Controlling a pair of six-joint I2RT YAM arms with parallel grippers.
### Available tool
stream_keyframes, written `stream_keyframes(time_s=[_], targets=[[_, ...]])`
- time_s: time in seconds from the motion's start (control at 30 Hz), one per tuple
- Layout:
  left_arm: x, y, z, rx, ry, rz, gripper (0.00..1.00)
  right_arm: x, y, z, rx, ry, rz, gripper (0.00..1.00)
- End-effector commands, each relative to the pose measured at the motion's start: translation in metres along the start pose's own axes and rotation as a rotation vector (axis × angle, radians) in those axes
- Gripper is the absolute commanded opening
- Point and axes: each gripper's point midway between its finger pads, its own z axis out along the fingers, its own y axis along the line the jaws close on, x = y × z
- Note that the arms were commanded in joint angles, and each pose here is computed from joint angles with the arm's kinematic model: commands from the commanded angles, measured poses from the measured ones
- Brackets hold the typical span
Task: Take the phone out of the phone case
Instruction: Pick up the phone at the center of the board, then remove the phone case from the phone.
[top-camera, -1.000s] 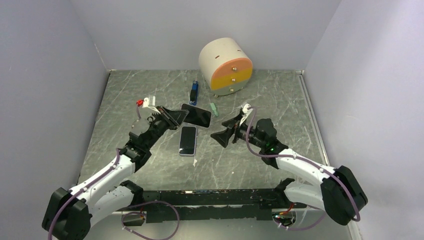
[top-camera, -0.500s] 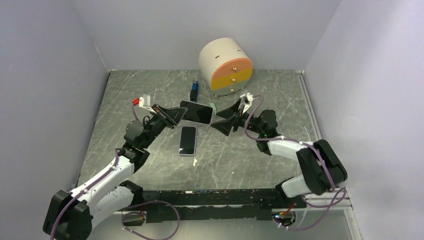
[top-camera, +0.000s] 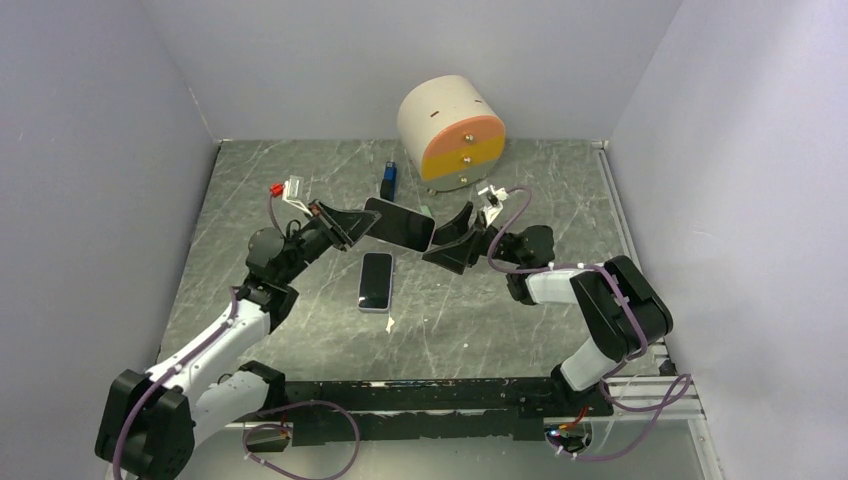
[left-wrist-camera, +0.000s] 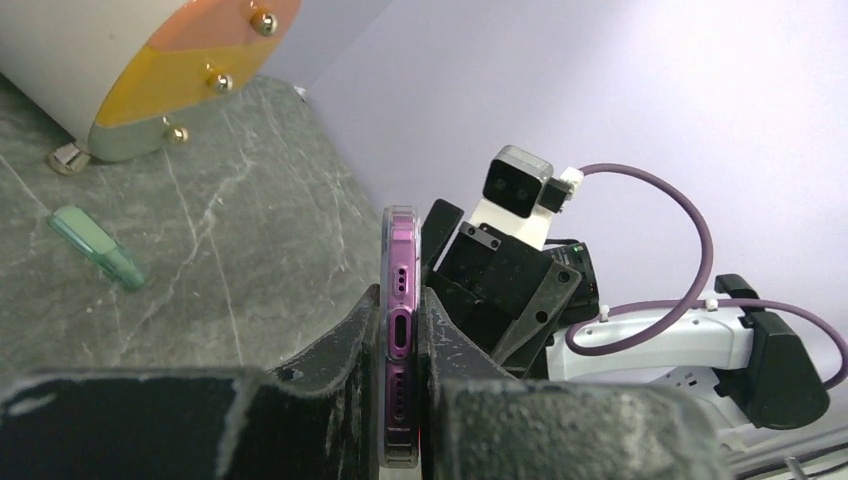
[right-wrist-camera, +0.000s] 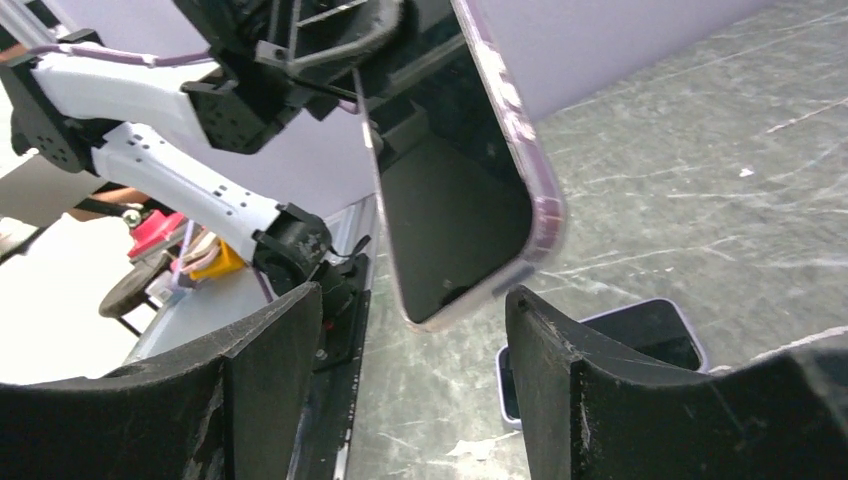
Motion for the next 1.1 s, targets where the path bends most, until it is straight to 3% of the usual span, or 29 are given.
stream_keyframes(time_s=[0.0,0.5,1.07], targets=[[-0.030,-0.042,0.007,0.170,-0.059,-0.026,0.02,-0.028,0.031,0.004,-0.139,-0.059,-0.165,0.68],[-0.029,-0.027,0.007,0.137,-0.047,-0.117,0.03,-0.033,0.041,0.003,-0.162,-0.052,-0.213,0.39],[-0.023,-0.033,0.006,0.171,-0.005,-0.141,0.03,-0.042,0.053,0.014,-0.200,-0.053,-0.265,0.32]])
